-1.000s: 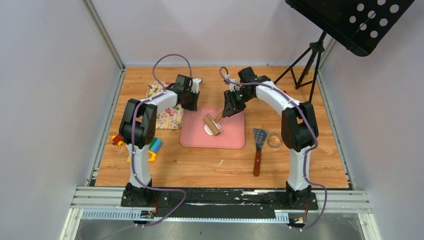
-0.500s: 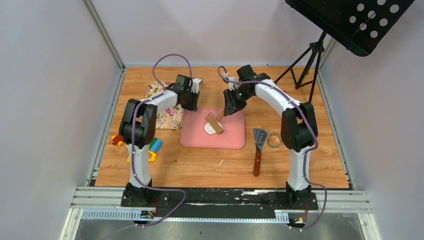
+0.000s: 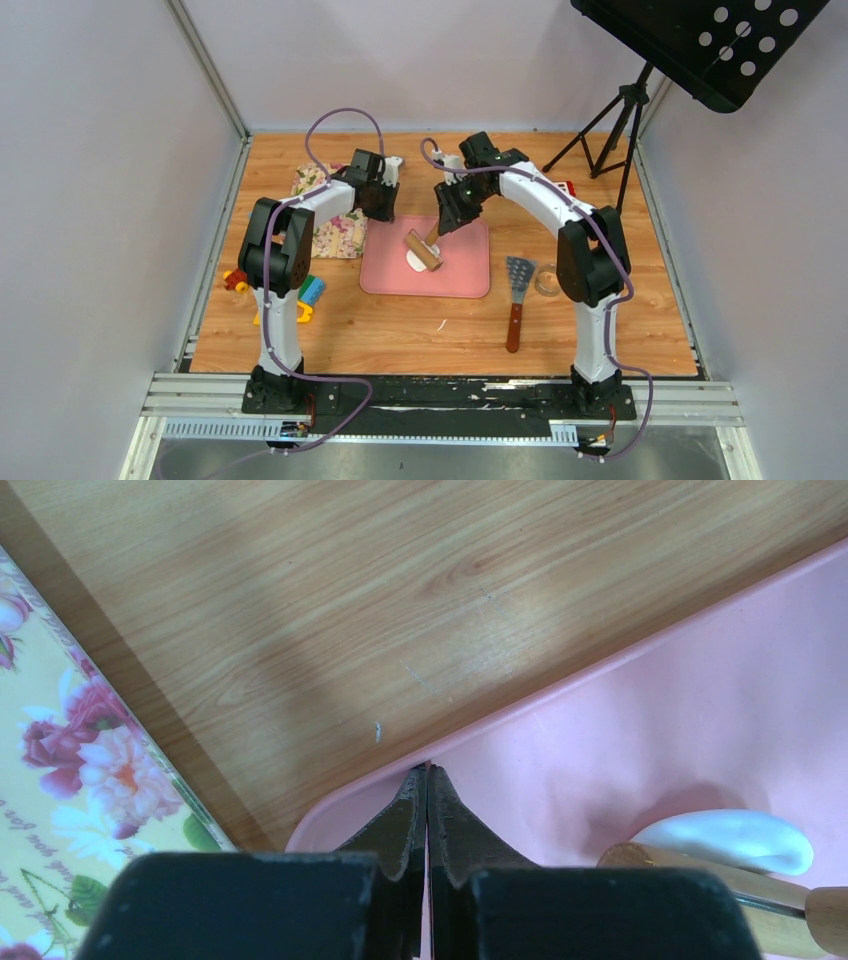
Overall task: Roll out the dumpling wrappers from the dough
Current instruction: Flatten out the dough on the work surface.
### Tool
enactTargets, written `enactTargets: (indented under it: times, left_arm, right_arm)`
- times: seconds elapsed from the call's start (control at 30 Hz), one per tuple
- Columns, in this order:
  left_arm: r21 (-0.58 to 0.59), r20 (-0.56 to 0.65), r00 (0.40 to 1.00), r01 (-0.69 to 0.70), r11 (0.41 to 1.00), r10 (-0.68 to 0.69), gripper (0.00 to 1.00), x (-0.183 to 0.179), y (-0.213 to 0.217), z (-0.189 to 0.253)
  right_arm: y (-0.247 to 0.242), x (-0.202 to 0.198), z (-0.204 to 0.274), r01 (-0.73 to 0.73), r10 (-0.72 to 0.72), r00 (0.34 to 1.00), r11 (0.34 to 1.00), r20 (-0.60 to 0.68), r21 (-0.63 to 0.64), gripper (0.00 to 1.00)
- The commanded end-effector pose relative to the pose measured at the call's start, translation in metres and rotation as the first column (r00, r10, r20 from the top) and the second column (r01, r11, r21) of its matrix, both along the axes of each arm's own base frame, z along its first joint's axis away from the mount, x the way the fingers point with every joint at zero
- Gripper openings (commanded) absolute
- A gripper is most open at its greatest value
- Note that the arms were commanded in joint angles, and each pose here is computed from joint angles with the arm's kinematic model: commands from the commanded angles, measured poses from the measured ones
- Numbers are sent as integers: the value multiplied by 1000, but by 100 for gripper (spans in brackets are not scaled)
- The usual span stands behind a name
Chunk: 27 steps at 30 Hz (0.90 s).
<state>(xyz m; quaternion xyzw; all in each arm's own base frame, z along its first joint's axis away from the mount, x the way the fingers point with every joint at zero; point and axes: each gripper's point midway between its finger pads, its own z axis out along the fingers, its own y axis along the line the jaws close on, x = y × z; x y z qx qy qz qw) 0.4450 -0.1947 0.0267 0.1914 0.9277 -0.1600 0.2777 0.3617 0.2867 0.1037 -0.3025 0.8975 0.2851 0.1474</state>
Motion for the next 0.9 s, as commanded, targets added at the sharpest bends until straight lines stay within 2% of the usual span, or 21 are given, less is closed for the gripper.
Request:
enactTargets:
  times: [0.0,0.43,0.7,0.87]
  left_arm:
    - [33,-14,1000,-23,999,24,0,-1,7,-8]
    - [34,-10,1000,-23,999,23,0,-1,7,-6]
    - [34,-9,1000,-22,999,23,0,-1,7,-7]
    - [37,-11,1000,-22,999,23,0,-1,8,-8]
  right_arm:
    - [-13,-19,-76,-58,46,997,975,-61,-214,0]
    - [5,-34,-90,-106,89,992,973,-91,-207,0]
    - [16,-41,-87,-134,116,986,979,-121,-154,0]
    - [12,-35,-87,-104,86,990,981,-113,-166,0]
